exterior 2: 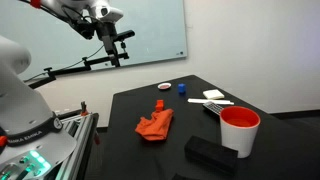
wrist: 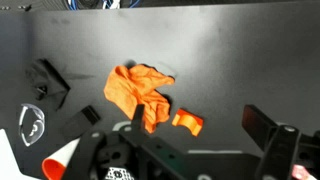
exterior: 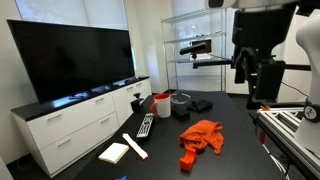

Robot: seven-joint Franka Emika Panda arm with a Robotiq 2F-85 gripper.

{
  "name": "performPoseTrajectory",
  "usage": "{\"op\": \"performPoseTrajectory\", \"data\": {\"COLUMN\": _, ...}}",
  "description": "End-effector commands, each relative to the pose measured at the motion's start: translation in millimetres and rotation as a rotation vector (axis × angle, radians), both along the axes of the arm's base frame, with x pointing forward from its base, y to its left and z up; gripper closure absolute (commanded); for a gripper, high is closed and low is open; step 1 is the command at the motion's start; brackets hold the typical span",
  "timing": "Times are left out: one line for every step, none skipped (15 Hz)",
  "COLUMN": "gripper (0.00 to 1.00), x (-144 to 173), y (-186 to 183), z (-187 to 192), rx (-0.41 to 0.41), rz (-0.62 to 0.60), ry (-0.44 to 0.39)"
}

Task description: Put some of the objects into a pile

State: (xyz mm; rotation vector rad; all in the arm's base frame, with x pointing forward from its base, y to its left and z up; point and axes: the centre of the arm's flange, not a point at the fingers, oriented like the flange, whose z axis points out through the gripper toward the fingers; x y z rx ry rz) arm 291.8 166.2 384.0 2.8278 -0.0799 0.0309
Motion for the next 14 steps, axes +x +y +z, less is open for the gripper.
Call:
{"op": "performPoseTrajectory", "data": {"gripper": 0.0, "x": 3.6, "y": 4.7, "z": 10.8, "rx": 0.012, "rz": 0.006, "ry": -0.026}}
{"op": "performPoseTrajectory", "data": {"gripper": 0.0, "x": 5.4, "y": 8.0, "z": 19.2, "rx": 0.018, "rz": 0.01, "ry": -0.043}}
{"op": "performPoseTrajectory", "data": {"gripper": 0.0, "x": 5.6, "y": 8.8, "z": 21.9, "rx": 0.018, "rz": 0.01, "ry": -0.047}}
{"op": "performPoseTrajectory", "data": {"gripper": 0.0, "x": 5.3, "y": 8.7, "z": 21.7, "rx": 0.017, "rz": 0.01, "ry": -0.045}}
{"op": "performPoseTrajectory", "data": {"gripper": 0.0, "x": 5.2, "y": 8.4, "z": 21.3, "rx": 0.017, "rz": 0.01, "ry": -0.044}}
{"op": "performPoseTrajectory", "data": {"gripper": 0.0, "x": 5.1, "y": 8.4, "z": 21.3, "rx": 0.017, "rz": 0.009, "ry": -0.044}}
{"op": "performPoseTrajectory", "data": {"gripper": 0.0, "x": 5.1, "y": 8.4, "z": 21.3, "rx": 0.017, "rz": 0.01, "ry": -0.044}}
{"op": "performPoseTrajectory", "data": {"gripper": 0.0, "x": 5.1, "y": 8.4, "z": 21.2, "rx": 0.016, "rz": 0.01, "ry": -0.044}}
{"op": "performPoseTrajectory", "data": {"gripper": 0.0, "x": 5.1, "y": 8.4, "z": 21.2, "rx": 0.016, "rz": 0.01, "ry": -0.044}}
{"op": "performPoseTrajectory", "data": {"gripper": 0.0, "x": 5.1, "y": 8.4, "z": 21.2, "rx": 0.017, "rz": 0.009, "ry": -0.044}}
{"op": "performPoseTrajectory", "data": {"gripper": 0.0, "x": 5.1, "y": 8.4, "z": 21.2, "rx": 0.017, "rz": 0.009, "ry": -0.044}}
{"op": "performPoseTrajectory", "data": {"gripper": 0.0, "x": 5.1, "y": 8.4, "z": 21.2, "rx": 0.016, "rz": 0.01, "ry": -0.044}}
{"op": "performPoseTrajectory", "data": {"gripper": 0.0, "x": 5.1, "y": 8.4, "z": 21.2, "rx": 0.016, "rz": 0.01, "ry": -0.044}}
{"op": "performPoseTrajectory", "data": {"gripper": 0.0, "x": 5.1, "y": 8.4, "z": 21.2, "rx": 0.016, "rz": 0.009, "ry": -0.044}}
